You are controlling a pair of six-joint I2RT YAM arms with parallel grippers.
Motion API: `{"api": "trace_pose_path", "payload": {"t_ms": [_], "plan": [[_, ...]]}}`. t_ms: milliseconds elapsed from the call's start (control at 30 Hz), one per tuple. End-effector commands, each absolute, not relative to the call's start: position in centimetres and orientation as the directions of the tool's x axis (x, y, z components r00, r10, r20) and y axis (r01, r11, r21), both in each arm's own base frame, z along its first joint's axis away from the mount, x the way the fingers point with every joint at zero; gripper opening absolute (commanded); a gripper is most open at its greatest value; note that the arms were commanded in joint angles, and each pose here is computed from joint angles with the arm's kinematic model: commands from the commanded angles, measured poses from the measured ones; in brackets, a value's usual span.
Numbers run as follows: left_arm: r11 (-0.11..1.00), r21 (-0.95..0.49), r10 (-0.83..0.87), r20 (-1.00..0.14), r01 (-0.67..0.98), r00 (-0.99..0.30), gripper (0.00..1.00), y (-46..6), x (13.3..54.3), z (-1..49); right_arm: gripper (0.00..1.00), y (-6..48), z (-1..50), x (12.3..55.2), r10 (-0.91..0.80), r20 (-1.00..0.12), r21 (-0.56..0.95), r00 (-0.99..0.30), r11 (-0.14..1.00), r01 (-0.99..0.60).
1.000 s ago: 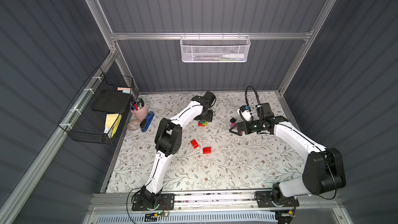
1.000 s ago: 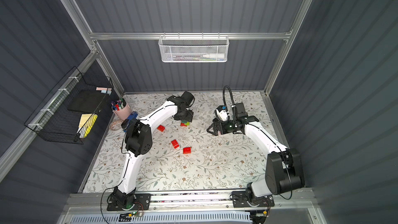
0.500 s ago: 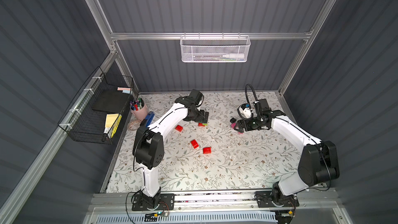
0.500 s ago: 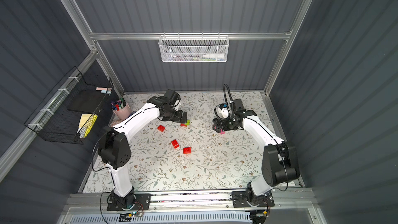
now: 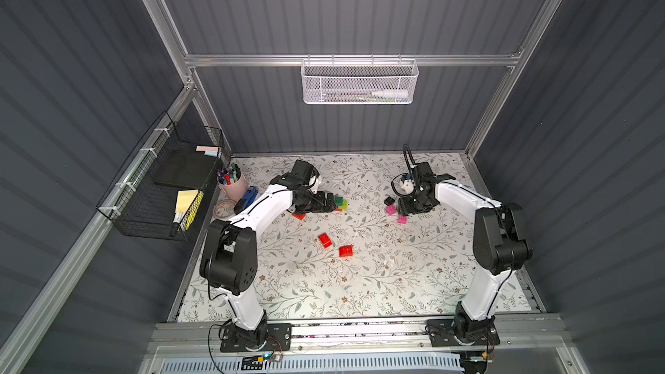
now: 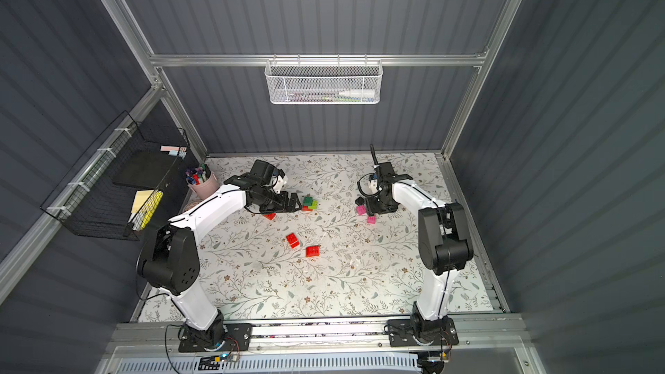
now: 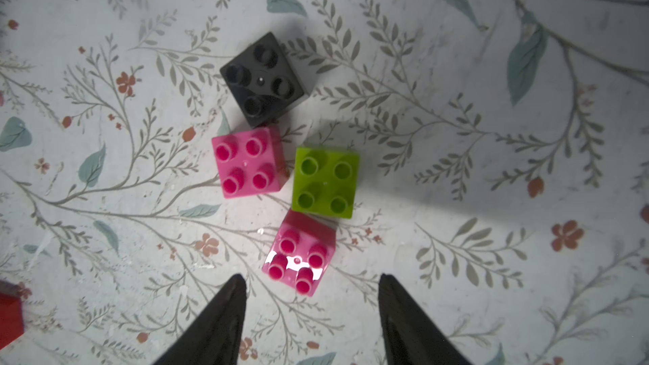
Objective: Assemble the letter s with lego
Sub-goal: Pick up the lego brick from the center of the board.
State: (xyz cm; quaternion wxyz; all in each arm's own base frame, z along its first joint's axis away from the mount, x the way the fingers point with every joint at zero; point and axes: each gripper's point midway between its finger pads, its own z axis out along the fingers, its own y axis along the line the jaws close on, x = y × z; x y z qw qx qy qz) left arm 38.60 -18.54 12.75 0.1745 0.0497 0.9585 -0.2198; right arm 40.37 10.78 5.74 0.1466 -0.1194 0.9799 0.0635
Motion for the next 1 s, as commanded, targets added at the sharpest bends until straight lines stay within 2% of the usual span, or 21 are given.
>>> {"api": "trace_pose_path", "payload": {"t_ms": [0, 333, 633, 967], "plan": [[0.878, -0.443, -0.005, -0.388, 0.182, -0.922, 1.00, -18.6, 38.6, 14.1, 0.59, 10.5, 5.5, 41.7, -0.196, -0.312, 0.060, -0.930, 0.972, -0.225], [0.882, -0.443, -0.017, -0.369, 0.160, -0.929, 1.00, -18.0, 38.2, 13.3, 0.50, 11.2, 3.8, 42.9, -0.206, -0.287, 0.045, -0.936, 0.973, -0.228], [0.879, -0.448, -0.011, -0.359, 0.162, -0.933, 1.00, -18.0, 38.0, 13.1, 0.48, 11.6, 3.0, 43.3, -0.219, -0.264, 0.026, -0.939, 0.972, -0.234], [0.882, -0.446, -0.010, -0.343, 0.154, -0.939, 1.00, -18.0, 38.2, 12.4, 0.37, 10.9, 2.0, 43.3, -0.216, -0.212, -0.021, -0.953, 0.976, -0.216]]}}
